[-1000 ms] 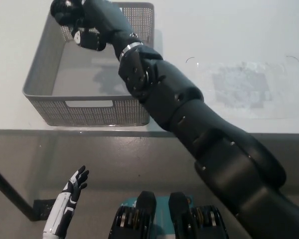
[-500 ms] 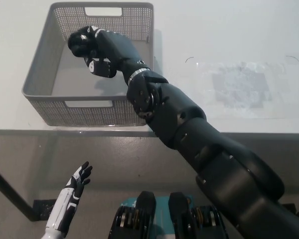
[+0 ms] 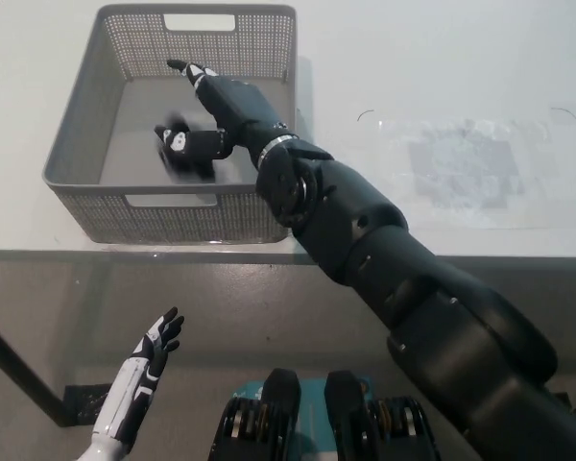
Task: Use the right hand to pick up a webcam and put it into a container on the left side
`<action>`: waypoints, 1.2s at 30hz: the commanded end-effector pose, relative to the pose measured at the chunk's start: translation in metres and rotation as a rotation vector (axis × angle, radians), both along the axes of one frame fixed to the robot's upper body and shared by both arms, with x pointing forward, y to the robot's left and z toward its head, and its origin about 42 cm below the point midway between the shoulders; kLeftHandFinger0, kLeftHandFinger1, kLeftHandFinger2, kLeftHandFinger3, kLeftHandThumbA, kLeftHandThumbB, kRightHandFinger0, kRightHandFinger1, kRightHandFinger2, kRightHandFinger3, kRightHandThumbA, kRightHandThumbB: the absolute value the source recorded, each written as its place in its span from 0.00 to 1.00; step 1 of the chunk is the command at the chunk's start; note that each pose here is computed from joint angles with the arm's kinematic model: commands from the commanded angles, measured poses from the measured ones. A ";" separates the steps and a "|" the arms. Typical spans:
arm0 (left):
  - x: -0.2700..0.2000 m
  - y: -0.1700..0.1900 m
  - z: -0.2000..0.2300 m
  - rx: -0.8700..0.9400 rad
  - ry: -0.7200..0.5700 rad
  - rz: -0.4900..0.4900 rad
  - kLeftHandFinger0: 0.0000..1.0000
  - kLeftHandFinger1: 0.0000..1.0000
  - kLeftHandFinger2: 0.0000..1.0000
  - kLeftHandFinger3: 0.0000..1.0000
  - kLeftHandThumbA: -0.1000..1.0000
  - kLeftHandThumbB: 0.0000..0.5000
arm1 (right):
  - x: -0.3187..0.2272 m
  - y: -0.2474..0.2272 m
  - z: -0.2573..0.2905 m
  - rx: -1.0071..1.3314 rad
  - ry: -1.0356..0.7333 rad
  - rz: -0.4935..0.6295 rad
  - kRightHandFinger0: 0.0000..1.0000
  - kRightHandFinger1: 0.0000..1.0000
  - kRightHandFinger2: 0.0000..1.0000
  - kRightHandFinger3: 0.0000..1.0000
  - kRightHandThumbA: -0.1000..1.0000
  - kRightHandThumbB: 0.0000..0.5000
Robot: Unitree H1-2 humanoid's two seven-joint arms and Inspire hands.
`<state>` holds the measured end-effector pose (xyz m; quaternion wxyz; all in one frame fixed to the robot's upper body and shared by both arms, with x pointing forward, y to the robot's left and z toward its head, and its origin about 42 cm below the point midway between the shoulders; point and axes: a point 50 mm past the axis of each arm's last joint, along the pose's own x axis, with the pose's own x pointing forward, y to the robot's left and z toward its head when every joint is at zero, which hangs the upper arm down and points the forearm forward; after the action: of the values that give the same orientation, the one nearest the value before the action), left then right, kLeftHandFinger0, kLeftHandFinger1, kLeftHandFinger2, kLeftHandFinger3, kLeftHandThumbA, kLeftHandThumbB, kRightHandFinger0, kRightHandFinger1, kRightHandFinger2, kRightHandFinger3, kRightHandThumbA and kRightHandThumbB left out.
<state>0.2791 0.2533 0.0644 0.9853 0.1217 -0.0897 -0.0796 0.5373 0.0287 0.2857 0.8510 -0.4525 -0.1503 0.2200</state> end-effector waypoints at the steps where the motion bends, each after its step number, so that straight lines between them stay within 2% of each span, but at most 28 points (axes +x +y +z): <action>1: 0.007 0.004 0.014 0.016 -0.057 -0.023 1.00 1.00 1.00 1.00 1.00 0.42 | 0.009 0.005 0.046 -0.001 -0.024 0.053 1.00 1.00 1.00 1.00 1.00 1.00; 11: 0.005 0.002 0.012 0.019 -0.053 -0.025 1.00 1.00 1.00 1.00 1.00 0.43 | 0.015 -0.003 0.073 0.135 -0.022 0.079 1.00 1.00 1.00 1.00 1.00 0.98; 13: 0.005 0.002 0.013 0.018 -0.049 -0.026 1.00 1.00 1.00 1.00 1.00 0.43 | 0.017 -0.006 0.089 0.197 -0.031 0.091 1.00 1.00 1.00 1.00 1.00 0.96; 14: 0.006 0.003 0.014 0.011 -0.050 -0.026 1.00 1.00 1.00 1.00 1.00 0.43 | 0.018 -0.011 0.105 0.281 -0.038 0.109 1.00 1.00 1.00 1.00 1.00 0.99; 17: 0.009 0.004 0.015 0.010 -0.055 -0.031 1.00 1.00 1.00 1.00 1.00 0.45 | 0.019 -0.021 0.133 0.402 -0.094 0.135 1.00 1.00 1.00 1.00 1.00 0.99; 18: 0.008 0.005 0.015 0.009 -0.053 -0.033 1.00 1.00 1.00 1.00 1.00 0.45 | 0.018 -0.024 0.142 0.414 -0.117 0.136 1.00 1.00 1.00 1.00 1.00 0.97; 19: 0.009 0.005 0.015 0.014 -0.052 -0.034 1.00 1.00 1.00 1.00 1.00 0.46 | 0.016 -0.031 0.157 0.450 -0.146 0.152 1.00 1.00 1.00 1.00 1.00 0.91; 22: 0.009 0.004 0.016 0.014 -0.048 -0.036 1.00 1.00 1.00 1.00 1.00 0.45 | 0.009 -0.052 0.187 0.537 -0.213 0.175 1.00 1.00 1.00 1.00 1.00 0.92; 29: 0.007 0.007 0.015 0.038 -0.048 -0.044 1.00 1.00 1.00 1.00 1.00 0.43 | -0.040 -0.113 0.226 0.610 -0.401 0.237 1.00 1.00 1.00 1.00 1.00 0.93; 35: 0.008 0.007 0.014 0.041 -0.049 -0.042 1.00 1.00 1.00 1.00 1.00 0.47 | -0.103 -0.176 0.219 0.625 -0.530 0.272 1.00 1.00 1.00 1.00 1.00 0.85; 36: 0.005 0.011 0.015 0.046 -0.046 -0.039 1.00 1.00 1.00 1.00 1.00 0.45 | -0.112 -0.181 0.212 0.654 -0.530 0.289 1.00 1.00 1.00 1.00 1.00 0.82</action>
<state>0.2788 0.2521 0.0611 0.9850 0.1231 -0.0801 -0.0905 0.5220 -0.0753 0.4137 0.8999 -0.2304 -0.3354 0.1566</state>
